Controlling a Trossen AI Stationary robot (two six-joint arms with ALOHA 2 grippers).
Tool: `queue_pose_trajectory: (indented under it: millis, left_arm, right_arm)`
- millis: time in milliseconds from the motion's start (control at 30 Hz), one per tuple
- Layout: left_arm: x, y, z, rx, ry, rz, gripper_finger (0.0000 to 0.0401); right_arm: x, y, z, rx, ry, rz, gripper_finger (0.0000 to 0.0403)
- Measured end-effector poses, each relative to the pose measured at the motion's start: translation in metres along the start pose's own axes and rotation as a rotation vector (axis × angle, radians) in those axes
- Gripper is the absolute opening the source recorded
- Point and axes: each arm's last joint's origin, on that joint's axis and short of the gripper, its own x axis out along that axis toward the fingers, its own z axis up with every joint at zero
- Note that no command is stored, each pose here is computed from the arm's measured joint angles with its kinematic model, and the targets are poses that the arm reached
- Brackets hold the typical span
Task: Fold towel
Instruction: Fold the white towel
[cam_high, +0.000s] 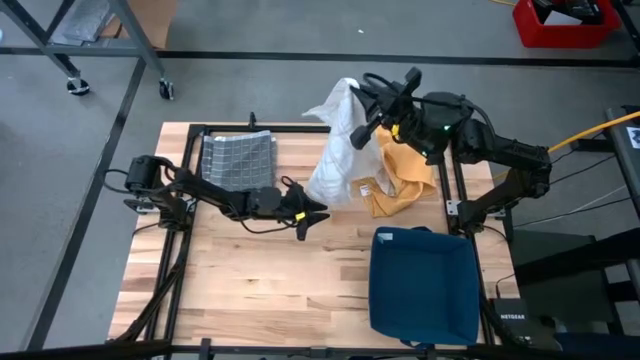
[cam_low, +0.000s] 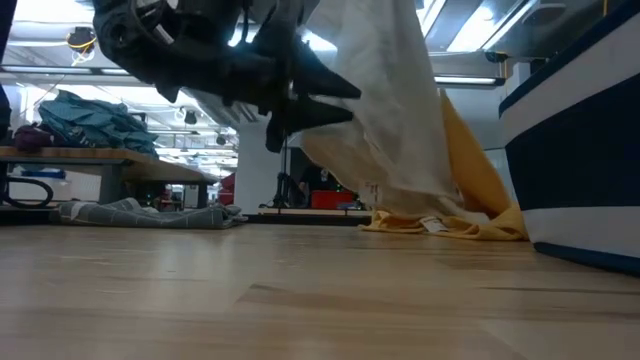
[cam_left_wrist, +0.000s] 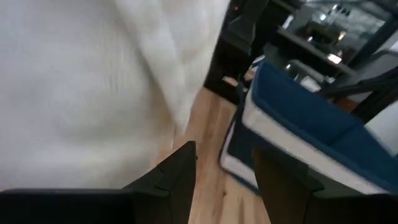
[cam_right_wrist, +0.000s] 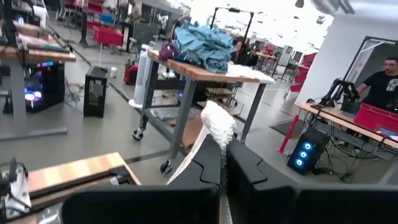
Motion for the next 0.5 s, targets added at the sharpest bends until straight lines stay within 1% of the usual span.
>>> queue_pose_trajectory:
  millis: [167, 367, 500]
  left_arm:
    - [0.003, 0.005, -0.007, 0.127, 0.008, 0.049, 0.0148]
    - [0.008, 0.011, -0.015, 0.255, -0.001, 0.149, 0.0148]
    - [0.013, 0.016, -0.023, 0.274, -0.013, 0.179, 0.0148]
  right_arm:
    - [-0.001, -0.001, 0.005, 0.005, -0.04, -0.003, 0.0006]
    - [-0.001, 0.0, 0.005, 0.003, -0.042, 0.012, 0.0005]
    - [-0.001, -0.001, 0.008, 0.024, -0.069, 0.018, 0.0006]
